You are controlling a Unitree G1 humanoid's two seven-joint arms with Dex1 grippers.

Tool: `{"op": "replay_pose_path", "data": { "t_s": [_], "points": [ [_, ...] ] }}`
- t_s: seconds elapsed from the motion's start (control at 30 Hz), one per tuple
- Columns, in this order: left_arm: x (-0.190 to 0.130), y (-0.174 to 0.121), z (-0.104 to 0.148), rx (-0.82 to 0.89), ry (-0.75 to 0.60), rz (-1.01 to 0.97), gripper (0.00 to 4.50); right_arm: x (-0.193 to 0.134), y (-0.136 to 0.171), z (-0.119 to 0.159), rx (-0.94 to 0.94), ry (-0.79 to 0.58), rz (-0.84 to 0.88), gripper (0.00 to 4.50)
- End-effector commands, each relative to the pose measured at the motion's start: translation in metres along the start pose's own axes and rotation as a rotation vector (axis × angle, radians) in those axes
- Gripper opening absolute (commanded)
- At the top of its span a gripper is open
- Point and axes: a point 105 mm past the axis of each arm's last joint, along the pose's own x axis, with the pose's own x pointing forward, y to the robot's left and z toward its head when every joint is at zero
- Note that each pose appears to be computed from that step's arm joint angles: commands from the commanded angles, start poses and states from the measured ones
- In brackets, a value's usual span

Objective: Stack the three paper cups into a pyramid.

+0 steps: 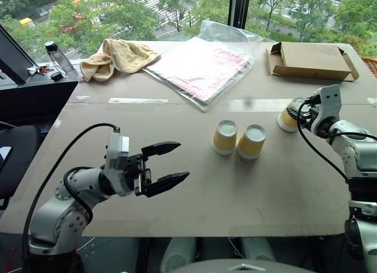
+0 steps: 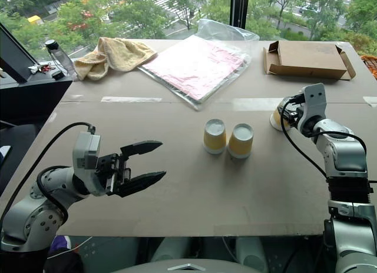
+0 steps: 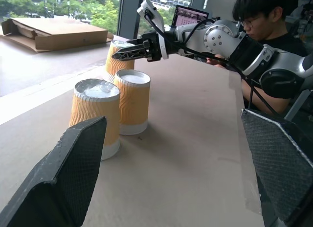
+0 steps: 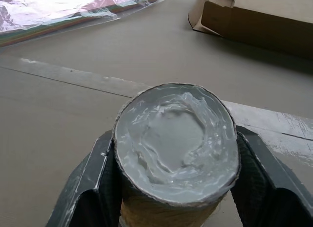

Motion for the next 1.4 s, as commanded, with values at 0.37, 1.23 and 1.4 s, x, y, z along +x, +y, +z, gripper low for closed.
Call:
{"op": "replay_pose_path", "data": {
  "t_s": [0.37, 1.23, 1.4],
  "points": [
    [-0.016, 0.014, 0.02, 0.048, -0.094, 0.059, 4.5, -0.072, 0.121, 0.11, -0.213, -0.265, 0.629, 2.14],
    [-0.025, 0.009, 0.012, 0.026, -0.076, 0.061, 4.5, -0.062, 0.144, 0.076, -0.377, -0.072, 0.706, 4.43],
    [-0.019, 0.015, -0.006, 0.003, 0.016, 0.124, 4.5, -0.088, 0.132, 0.098, -0.379, -0.225, 0.706, 4.43]
  ]
}}
